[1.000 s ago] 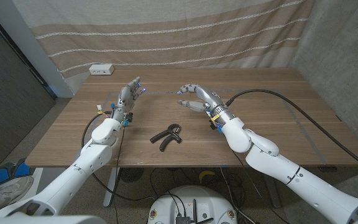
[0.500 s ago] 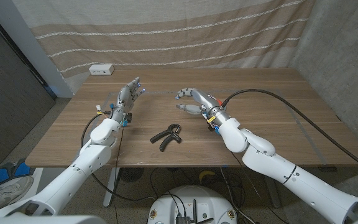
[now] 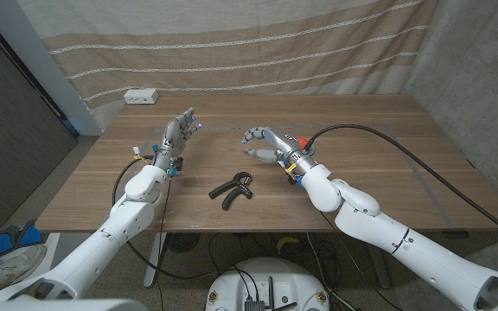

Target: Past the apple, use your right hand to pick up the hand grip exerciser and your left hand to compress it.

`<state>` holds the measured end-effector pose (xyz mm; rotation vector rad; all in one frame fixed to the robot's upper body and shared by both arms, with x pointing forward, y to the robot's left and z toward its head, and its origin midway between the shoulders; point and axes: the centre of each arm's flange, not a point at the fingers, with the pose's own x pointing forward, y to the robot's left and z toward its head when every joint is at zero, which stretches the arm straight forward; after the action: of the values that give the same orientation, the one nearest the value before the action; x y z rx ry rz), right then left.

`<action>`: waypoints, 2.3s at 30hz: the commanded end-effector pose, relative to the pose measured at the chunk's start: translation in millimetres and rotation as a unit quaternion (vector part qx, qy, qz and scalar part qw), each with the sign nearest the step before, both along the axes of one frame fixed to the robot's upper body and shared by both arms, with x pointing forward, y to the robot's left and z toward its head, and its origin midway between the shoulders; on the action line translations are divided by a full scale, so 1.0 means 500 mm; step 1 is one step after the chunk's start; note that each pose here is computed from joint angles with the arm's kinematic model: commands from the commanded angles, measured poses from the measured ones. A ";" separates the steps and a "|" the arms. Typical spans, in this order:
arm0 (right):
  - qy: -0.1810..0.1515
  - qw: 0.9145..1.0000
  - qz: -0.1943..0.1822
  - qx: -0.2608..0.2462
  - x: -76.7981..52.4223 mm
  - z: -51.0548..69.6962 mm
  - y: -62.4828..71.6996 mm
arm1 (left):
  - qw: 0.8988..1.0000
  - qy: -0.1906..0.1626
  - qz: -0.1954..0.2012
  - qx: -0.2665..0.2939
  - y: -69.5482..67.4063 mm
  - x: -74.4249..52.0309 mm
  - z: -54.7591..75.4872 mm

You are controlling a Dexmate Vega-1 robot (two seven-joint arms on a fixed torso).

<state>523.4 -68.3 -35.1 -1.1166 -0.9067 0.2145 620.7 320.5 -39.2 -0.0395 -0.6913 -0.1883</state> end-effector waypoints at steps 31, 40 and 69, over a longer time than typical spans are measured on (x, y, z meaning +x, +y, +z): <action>0.012 0.998 -0.012 -0.053 0.031 -0.049 0.039 | 1.000 -0.002 -0.004 0.000 0.010 -0.006 -0.002; 0.020 0.998 -0.018 -0.062 0.045 -0.062 0.046 | 1.000 -0.002 -0.005 0.003 0.014 -0.007 -0.002; 0.040 0.995 -0.029 -0.081 0.073 -0.078 0.056 | 1.000 -0.002 -0.004 0.003 0.019 -0.008 -0.005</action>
<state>556.3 -40.8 -70.2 -1.2634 -0.8244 0.2730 616.7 329.1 -41.1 -0.0376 -0.6961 -0.1977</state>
